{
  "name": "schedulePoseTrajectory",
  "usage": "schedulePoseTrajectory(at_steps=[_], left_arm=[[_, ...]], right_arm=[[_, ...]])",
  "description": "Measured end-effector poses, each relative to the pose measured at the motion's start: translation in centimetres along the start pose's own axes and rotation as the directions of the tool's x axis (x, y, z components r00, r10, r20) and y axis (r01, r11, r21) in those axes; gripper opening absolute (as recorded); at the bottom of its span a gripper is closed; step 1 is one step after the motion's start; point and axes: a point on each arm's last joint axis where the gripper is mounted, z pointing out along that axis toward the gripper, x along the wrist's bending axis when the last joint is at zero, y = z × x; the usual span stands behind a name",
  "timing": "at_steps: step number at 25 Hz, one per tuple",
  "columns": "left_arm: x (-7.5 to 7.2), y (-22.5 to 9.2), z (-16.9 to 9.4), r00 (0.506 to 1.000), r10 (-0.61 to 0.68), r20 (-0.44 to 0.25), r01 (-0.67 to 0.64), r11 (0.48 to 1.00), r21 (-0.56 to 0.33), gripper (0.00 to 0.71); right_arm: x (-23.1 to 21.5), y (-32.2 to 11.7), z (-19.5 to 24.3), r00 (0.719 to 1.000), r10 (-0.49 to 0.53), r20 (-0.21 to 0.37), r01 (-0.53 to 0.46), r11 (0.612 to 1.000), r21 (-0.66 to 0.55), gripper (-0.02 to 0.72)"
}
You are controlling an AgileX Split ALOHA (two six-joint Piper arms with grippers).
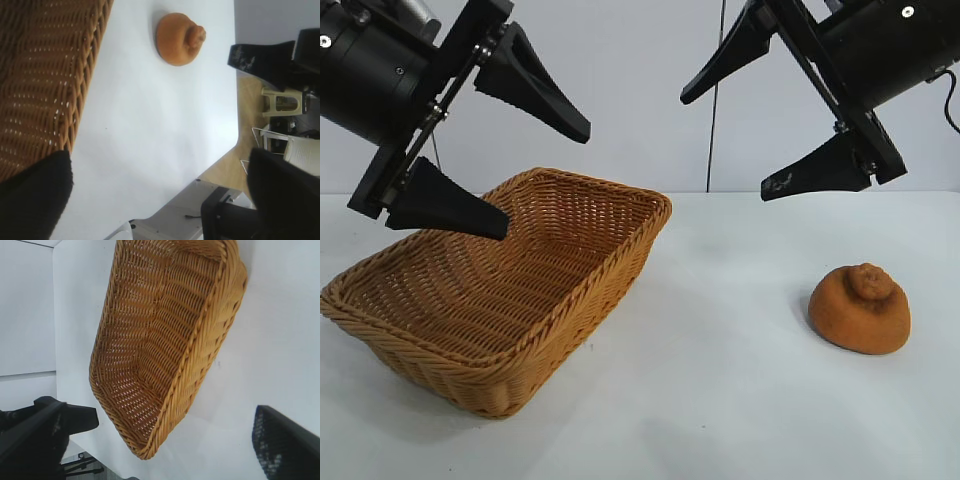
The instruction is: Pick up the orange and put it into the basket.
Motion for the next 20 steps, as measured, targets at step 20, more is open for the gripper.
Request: schedulePoseTrajectory(at_steps=[20], left_arm=[[-0.02, 0.28, -0.05, 1.000, 0.002, -0.007, -0.003, 1.000, -0.022, 0.672]], right_arm=[[-0.02, 0.04, 0.00, 1.000, 0.000, 0.002, 0.000, 1.000, -0.005, 0.683]])
